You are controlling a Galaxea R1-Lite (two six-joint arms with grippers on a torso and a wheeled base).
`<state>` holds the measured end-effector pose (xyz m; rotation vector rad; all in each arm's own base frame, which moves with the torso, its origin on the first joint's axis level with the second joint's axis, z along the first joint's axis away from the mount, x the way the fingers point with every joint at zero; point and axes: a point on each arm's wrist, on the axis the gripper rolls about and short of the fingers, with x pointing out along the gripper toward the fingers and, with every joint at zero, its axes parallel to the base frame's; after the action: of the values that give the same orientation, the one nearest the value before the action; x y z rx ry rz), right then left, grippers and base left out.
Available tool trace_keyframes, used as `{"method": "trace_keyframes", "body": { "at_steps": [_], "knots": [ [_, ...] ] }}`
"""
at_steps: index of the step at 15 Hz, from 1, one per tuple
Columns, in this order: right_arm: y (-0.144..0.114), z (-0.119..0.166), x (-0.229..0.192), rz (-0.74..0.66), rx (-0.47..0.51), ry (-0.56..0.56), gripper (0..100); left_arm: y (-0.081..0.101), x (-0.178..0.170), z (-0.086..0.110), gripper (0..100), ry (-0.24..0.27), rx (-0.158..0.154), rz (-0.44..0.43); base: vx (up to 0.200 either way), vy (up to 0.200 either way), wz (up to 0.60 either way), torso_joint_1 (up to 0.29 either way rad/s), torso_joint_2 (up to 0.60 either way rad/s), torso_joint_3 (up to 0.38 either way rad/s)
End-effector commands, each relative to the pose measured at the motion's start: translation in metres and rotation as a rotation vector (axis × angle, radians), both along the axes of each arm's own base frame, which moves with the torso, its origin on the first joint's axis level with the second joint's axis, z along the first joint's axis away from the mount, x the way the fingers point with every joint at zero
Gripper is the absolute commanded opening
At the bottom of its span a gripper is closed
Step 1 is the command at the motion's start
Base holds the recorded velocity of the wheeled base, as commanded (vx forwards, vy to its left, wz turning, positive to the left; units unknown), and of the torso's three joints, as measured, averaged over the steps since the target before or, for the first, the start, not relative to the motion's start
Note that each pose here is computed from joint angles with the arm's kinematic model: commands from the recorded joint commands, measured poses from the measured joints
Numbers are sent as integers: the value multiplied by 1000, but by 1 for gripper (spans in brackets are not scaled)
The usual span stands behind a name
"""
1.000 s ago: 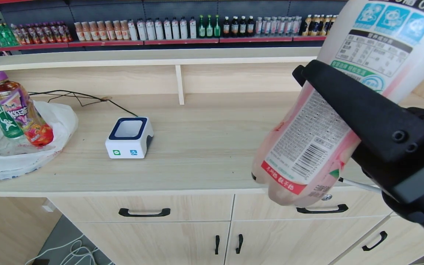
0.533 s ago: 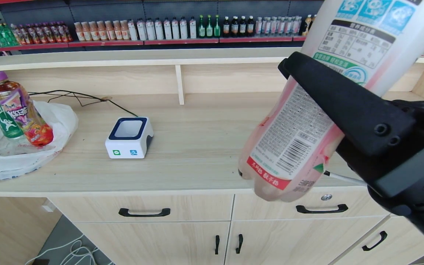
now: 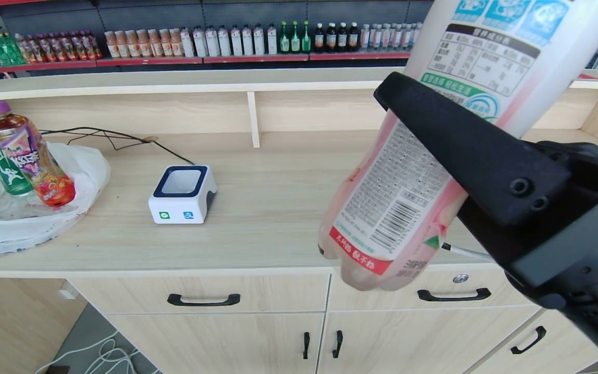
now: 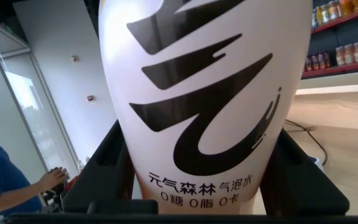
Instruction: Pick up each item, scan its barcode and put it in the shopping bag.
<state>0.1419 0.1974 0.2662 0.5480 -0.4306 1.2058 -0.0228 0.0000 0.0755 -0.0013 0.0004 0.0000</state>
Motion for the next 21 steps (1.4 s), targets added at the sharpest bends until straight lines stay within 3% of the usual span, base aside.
{"method": "trace_keyframes", "body": {
  "at_steps": [1, 7, 12, 15, 18, 21],
  "knots": [
    [1, -2, 0, 2, -4, 3, 0, 0, 0, 0, 100, 0, 0, 0, 0, 0, 0, 0, 0, 0],
    [-2, -10, 0, -15, -31, 21, 0, 0, 0, 0, 100, 0, 0, 0, 0, 0, 0, 0, 0, 0],
    [-24, -24, 24, -161, -84, 40, 0, 0, 0, 0, 100, 0, 0, 0, 0, 0, 0, 0, 0, 0],
    [-42, -31, 45, -301, -125, 32, 0, 0, 0, 0, 100, 0, 0, 0, 0, 0, 0, 0, 0, 0],
    [-74, -72, 54, -497, -316, 58, 0, 0, 0, 0, 100, 0, 0, 0, 0, 0, 0, 0, 0, 0],
    [-97, -75, 66, -699, -366, 36, 0, 0, 0, 0, 100, 1, 1, -2, 0, 0, 0, 0, 0, 0]
  ]
}}
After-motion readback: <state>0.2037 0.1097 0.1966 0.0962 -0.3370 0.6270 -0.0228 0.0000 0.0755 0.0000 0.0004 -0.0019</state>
